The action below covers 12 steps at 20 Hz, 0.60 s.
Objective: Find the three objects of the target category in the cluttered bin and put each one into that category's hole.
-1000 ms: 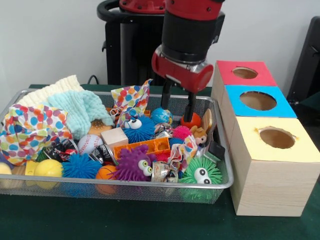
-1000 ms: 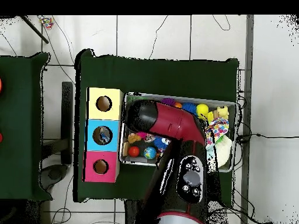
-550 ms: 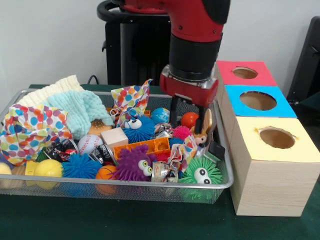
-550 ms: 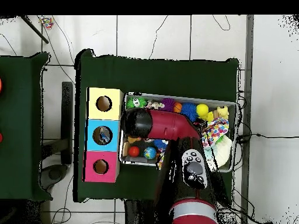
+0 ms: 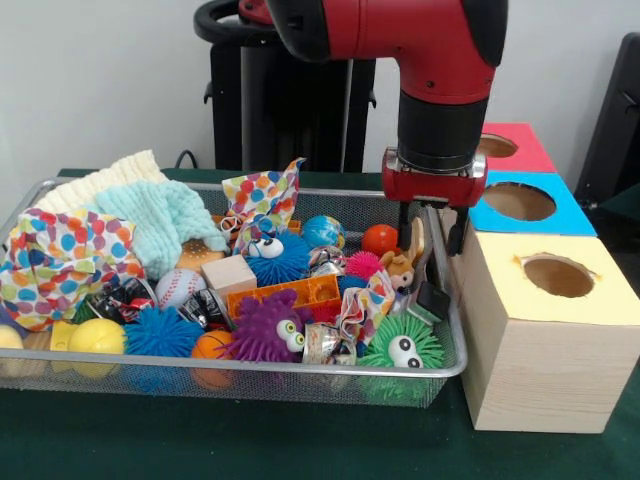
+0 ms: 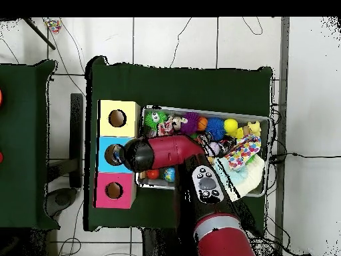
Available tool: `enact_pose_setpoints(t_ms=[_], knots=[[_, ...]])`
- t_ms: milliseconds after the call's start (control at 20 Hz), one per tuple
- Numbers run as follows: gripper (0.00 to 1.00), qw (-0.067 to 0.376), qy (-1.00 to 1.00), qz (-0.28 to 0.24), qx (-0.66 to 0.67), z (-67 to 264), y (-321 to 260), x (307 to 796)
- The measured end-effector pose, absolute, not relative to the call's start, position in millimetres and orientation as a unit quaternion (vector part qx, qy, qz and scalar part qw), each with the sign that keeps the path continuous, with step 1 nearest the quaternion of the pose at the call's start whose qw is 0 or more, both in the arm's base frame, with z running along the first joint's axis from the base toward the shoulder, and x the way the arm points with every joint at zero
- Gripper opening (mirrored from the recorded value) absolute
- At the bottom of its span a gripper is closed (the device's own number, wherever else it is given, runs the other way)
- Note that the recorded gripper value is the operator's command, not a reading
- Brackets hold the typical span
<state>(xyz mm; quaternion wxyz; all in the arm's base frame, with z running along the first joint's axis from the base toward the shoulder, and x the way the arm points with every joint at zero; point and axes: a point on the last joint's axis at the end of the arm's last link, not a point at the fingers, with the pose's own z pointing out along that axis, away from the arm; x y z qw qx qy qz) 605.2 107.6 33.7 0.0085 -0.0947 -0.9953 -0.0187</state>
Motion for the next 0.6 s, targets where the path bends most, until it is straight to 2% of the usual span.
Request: enact_pose_setpoints(t_ms=[250, 600], knots=[[1.00, 0.005, -0.997, -0.019, -0.074, 23.6, 97.0, 596.2], [1.00, -0.011, -0.997, -0.033, -0.069, -11.7, 71.2, 577.7]])
